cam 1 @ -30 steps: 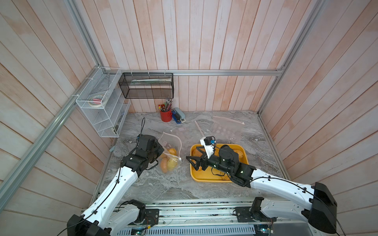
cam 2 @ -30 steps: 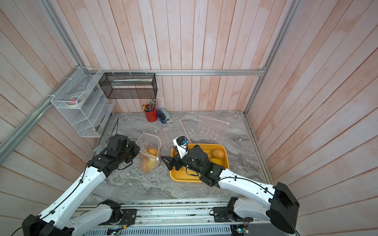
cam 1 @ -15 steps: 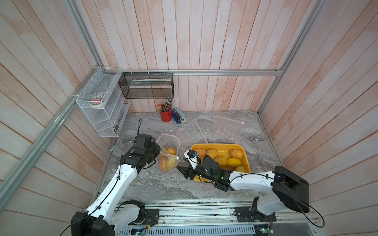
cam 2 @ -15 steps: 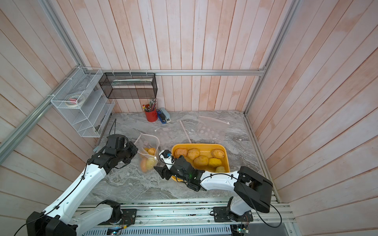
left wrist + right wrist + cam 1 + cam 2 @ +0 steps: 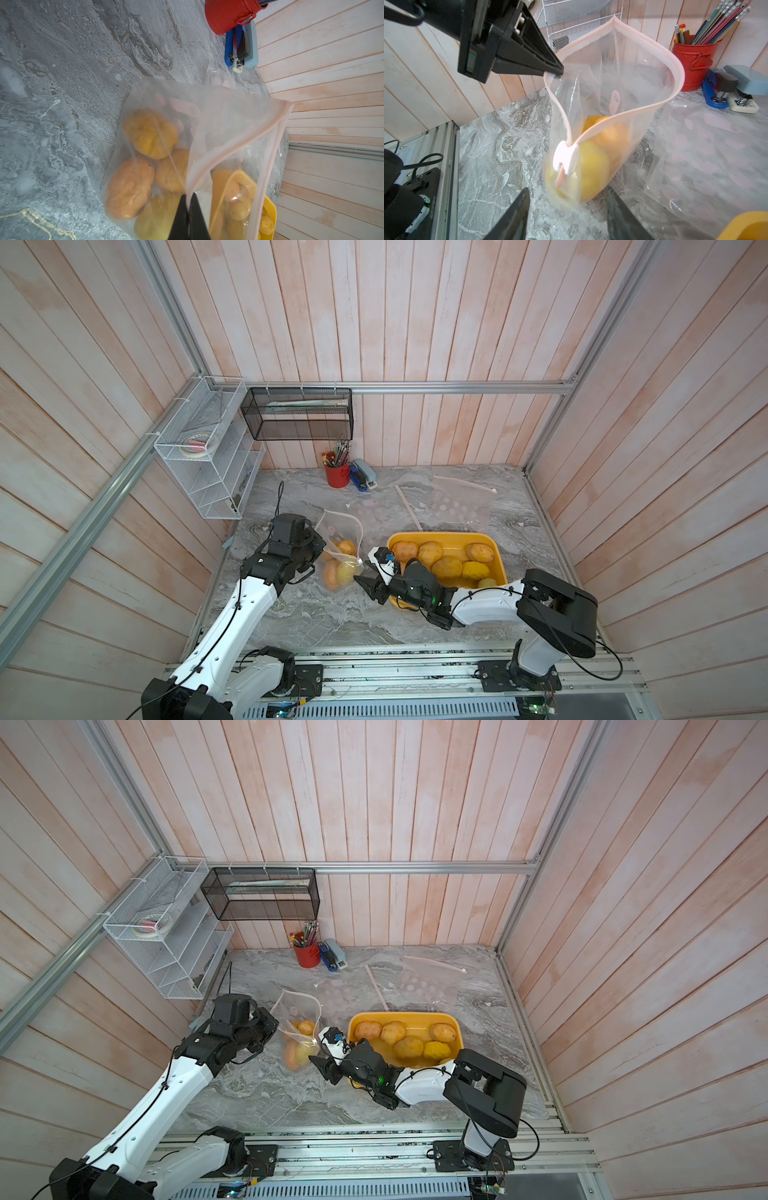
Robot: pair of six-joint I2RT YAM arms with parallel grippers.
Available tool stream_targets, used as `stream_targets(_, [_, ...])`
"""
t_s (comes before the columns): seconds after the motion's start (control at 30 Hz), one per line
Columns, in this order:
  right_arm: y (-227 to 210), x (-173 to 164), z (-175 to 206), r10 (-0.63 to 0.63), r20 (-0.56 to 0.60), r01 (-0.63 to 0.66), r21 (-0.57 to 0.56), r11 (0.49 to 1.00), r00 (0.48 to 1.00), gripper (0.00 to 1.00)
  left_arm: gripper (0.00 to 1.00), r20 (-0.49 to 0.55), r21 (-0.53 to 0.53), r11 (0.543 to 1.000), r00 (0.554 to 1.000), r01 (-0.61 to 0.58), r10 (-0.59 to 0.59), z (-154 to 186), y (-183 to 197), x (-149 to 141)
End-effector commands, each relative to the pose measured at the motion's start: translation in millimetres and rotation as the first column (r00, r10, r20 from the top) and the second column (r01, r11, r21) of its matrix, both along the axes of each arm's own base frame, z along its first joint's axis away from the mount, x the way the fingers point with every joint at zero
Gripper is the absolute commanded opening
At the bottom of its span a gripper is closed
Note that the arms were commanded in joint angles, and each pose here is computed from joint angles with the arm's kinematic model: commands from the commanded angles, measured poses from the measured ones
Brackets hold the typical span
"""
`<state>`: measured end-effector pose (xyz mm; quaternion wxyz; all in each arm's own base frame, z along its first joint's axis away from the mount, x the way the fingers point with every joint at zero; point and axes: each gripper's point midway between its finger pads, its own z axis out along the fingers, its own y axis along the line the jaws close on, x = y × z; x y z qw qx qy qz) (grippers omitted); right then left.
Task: Put the potatoes into a zipper bag and zip it
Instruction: Zip the zipper on the zipper food storage bag.
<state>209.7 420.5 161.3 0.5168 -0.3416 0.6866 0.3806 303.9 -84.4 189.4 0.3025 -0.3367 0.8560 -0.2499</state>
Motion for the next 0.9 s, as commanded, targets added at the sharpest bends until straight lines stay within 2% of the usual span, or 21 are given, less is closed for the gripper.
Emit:
stream_targets(0.0, [6, 2, 22, 0.018, 0.043, -0.021, 0.072, 0.997, 0.999, 0.51, 0.0, -0.017, 0.002, 1.0, 1.0, 0.01, -0.01, -5, 1, -6])
stream_targets(0.27, [5, 9, 19, 0.018, 0.027, -0.02, 0.079, 0.997, 0.999, 0.38, 0.0, -0.015, -0.002, 1.0, 1.0, 0.014, -0.014, -5, 1, -6])
stream_targets(0.5, [5, 14, 16, 0.017, 0.014, -0.018, 0.076, 0.997, 1.0, 0.33, 0.0, -0.017, -0.005, 1.0, 1.0, 0.014, -0.014, -6, 1, -6])
stream_targets(0.67, [5, 16, 15, 0.014, 0.013, -0.015, 0.077, 0.997, 1.0, 0.24, 0.0, -0.016, -0.006, 1.0, 1.0, 0.015, -0.015, -5, 1, -6])
stream_targets(0.87, [6, 17, 19, 0.017, 0.018, -0.019, 0.083, 0.996, 1.0, 0.24, 0.0, -0.017, -0.01, 1.0, 1.0, 0.015, -0.015, -6, 1, -6])
